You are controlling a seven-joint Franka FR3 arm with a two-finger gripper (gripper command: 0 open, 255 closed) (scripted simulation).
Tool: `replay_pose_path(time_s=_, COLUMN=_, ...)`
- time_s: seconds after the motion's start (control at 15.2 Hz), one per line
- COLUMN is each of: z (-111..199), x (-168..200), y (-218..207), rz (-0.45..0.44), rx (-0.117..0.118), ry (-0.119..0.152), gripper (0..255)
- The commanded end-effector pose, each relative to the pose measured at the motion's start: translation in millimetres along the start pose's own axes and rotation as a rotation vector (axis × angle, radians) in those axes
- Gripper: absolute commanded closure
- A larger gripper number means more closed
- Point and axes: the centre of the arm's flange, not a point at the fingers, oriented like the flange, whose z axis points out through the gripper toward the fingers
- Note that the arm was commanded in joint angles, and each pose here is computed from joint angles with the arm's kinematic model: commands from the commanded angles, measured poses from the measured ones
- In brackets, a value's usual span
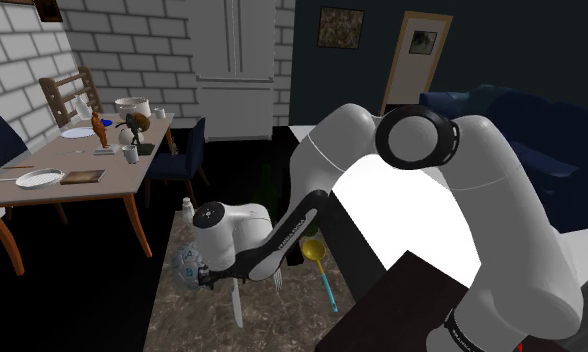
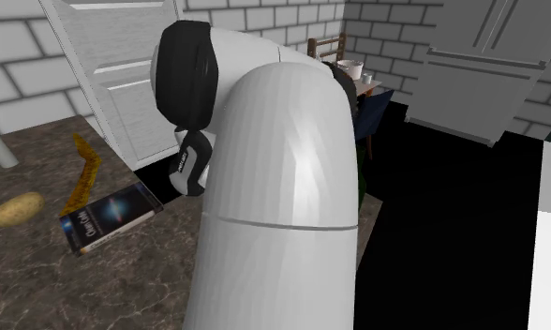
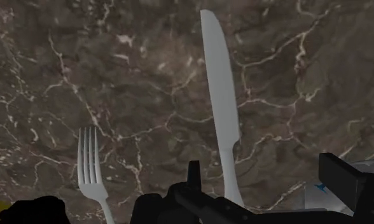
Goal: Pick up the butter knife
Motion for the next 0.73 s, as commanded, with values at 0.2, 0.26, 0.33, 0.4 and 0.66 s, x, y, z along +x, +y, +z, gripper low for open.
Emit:
replay_pose_path(time_s=0.2, z=42, x=5, y=11, rz=0.023, rx=-0.027, ry=0.0, gripper=0)
replay_pose_path(time_s=0.26, z=42, x=5, y=11, rz=0.023, rx=-0.027, ry=0.0, gripper=0)
replay_pose_path(time_s=0.33, z=42, x=5, y=11, rz=0.023, rx=-0.027, ry=0.0, gripper=0)
replay_pose_path(time_s=0.4, z=42, x=5, y=10, rz=0.023, rx=-0.027, ry=0.0, gripper=255)
replay_pose_path(time_s=0.66, z=42, x=4, y=11, rz=0.023, rx=-0.027, ry=0.0, gripper=255)
